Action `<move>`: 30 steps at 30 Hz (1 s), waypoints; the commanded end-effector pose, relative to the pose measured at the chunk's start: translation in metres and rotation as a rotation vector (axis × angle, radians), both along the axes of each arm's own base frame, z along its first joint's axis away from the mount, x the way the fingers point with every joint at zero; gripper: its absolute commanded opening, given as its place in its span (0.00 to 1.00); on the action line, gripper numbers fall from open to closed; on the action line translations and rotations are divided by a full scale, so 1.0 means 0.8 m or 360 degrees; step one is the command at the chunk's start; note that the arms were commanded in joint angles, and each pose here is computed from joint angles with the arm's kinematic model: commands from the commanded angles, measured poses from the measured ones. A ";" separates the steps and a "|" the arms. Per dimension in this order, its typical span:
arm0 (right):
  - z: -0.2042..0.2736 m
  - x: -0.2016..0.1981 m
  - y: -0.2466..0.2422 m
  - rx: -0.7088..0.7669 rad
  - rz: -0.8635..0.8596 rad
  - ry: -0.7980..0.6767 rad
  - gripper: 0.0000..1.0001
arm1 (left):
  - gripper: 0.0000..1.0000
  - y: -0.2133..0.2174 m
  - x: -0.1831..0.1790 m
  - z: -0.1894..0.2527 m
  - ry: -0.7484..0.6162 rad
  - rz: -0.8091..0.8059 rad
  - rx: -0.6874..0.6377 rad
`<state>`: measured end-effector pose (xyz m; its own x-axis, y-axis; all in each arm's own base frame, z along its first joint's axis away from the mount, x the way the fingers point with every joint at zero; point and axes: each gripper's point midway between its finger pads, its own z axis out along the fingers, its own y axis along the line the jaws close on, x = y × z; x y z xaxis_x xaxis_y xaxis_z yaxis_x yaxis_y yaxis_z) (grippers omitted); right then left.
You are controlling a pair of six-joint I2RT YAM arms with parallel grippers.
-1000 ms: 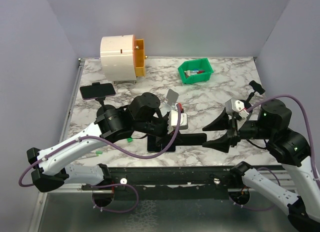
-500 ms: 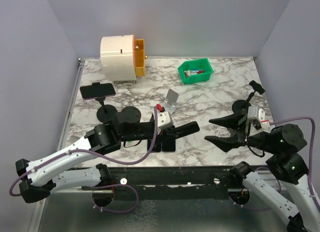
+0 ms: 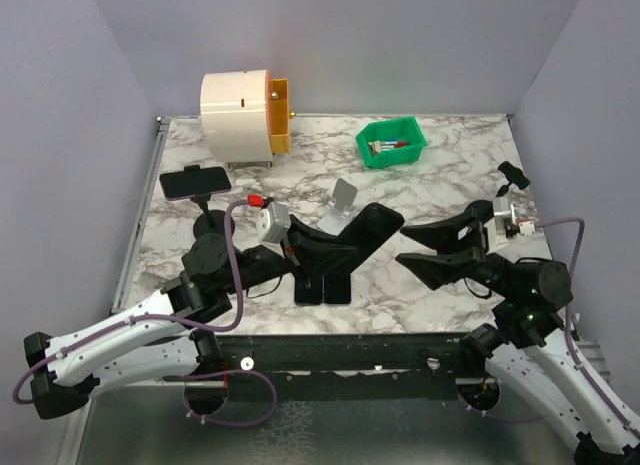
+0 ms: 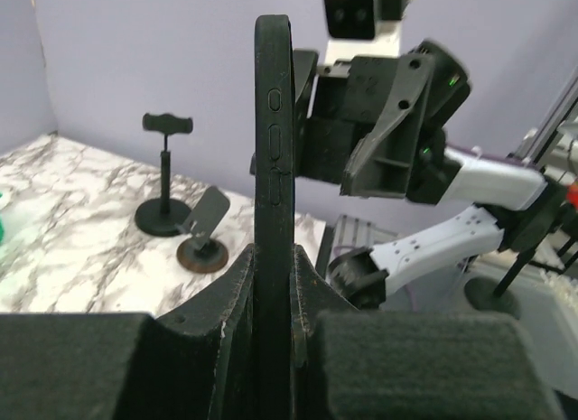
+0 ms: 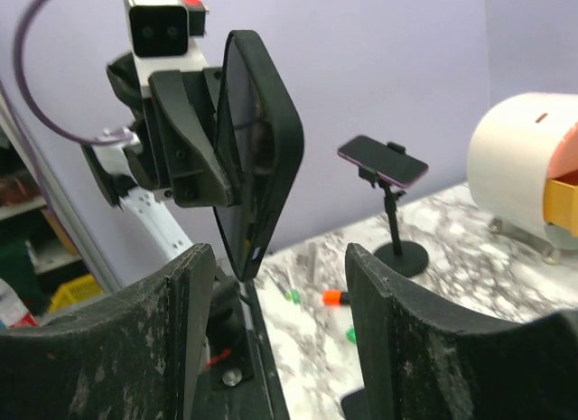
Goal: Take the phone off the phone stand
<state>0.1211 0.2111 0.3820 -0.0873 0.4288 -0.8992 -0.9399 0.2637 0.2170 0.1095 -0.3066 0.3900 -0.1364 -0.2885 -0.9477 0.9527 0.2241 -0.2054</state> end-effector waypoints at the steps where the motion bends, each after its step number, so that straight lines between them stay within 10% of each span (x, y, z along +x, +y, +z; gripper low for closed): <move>1: 0.042 -0.014 0.001 0.0297 0.0160 -0.0027 0.65 | 0.00 0.014 -0.017 0.063 -0.0022 -0.0079 -0.0344; 30: 0.072 -0.006 0.031 0.0499 0.0554 0.0058 0.53 | 0.00 -0.001 -0.012 0.072 -0.0003 -0.0107 -0.0425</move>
